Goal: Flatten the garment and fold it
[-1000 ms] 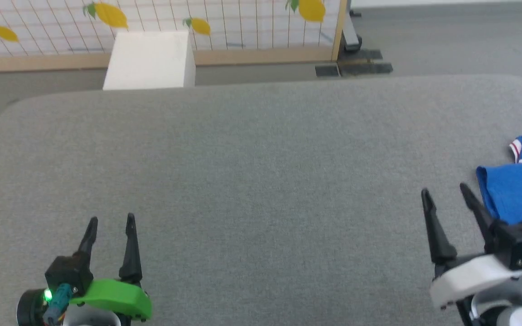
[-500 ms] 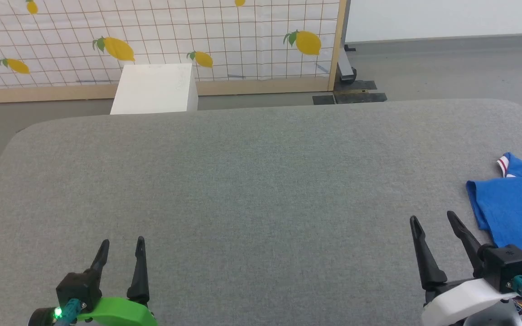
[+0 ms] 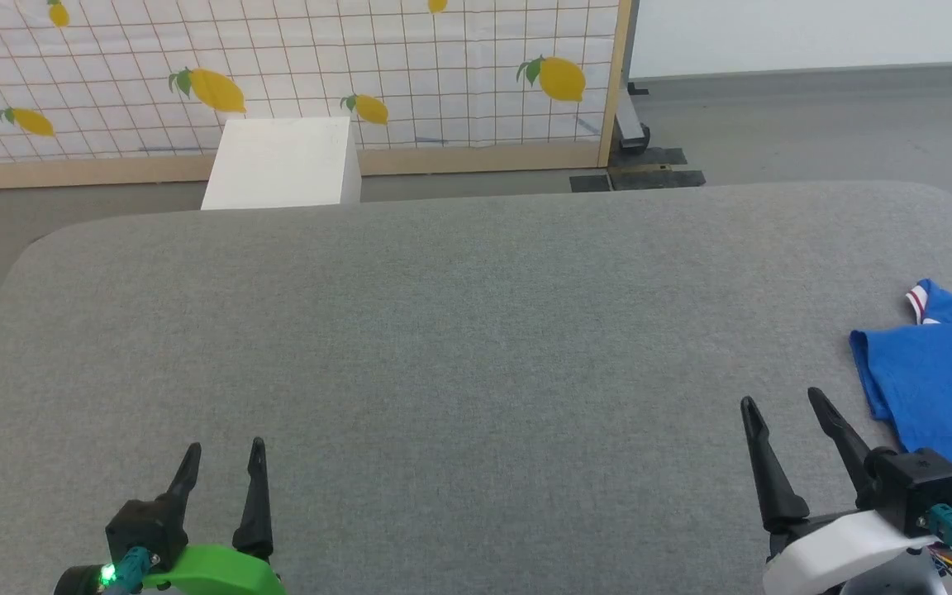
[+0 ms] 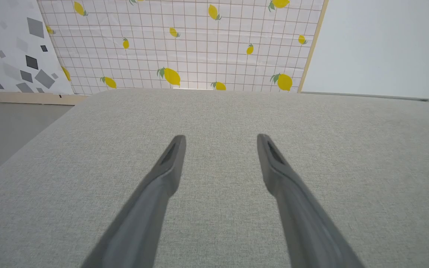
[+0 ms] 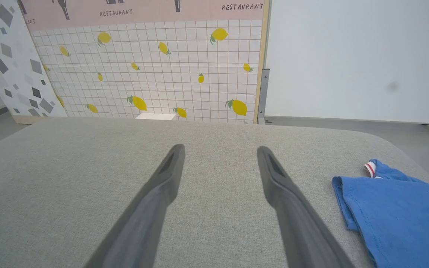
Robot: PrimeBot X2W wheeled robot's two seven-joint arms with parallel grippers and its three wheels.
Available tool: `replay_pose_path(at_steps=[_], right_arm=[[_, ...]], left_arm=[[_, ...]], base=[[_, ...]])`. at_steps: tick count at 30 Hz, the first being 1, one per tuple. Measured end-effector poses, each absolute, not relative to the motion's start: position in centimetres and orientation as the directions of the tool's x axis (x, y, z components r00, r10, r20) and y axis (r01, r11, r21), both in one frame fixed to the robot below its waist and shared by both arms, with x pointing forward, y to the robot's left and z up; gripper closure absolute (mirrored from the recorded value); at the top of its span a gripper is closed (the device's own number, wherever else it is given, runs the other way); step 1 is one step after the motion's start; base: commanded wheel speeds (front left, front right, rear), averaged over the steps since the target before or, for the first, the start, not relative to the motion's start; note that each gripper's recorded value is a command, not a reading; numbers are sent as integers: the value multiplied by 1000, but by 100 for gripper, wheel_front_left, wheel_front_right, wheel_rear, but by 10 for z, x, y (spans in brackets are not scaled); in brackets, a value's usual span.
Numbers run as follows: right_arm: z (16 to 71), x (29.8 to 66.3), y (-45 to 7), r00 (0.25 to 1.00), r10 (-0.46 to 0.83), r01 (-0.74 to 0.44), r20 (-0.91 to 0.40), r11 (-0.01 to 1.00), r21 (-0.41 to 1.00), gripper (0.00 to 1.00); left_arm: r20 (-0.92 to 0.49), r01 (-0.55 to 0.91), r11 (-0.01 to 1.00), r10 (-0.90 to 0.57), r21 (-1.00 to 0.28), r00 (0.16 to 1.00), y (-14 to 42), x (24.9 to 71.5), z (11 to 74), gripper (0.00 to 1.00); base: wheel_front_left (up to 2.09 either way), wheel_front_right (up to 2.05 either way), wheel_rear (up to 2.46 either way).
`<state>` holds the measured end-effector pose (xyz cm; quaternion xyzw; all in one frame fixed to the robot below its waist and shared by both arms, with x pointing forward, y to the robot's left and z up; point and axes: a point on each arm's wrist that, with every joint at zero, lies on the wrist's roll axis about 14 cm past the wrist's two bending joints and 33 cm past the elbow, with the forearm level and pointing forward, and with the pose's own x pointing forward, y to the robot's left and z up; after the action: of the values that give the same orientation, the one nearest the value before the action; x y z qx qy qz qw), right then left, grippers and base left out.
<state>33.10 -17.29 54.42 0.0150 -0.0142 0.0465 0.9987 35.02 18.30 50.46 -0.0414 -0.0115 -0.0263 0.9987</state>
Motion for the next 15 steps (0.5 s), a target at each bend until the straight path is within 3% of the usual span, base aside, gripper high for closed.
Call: replay_pose_path(at_steps=[4, 5, 15], right_arm=[[544, 331, -173, 995, 93, -94, 29, 995, 29, 0], [544, 331, -172, 995, 94, -94, 29, 995, 30, 100], [544, 331, -173, 995, 93, -94, 28, 995, 28, 100]], left_arm=[[23, 52, 995, -51, -82, 998, 184, 350, 504, 0], [24, 52, 995, -51, -82, 998, 184, 350, 504, 100], [19, 50, 995, -48, -86, 999, 184, 350, 504, 100]], base=[[0, 0, 0], [0, 0, 0], [0, 0, 0]])
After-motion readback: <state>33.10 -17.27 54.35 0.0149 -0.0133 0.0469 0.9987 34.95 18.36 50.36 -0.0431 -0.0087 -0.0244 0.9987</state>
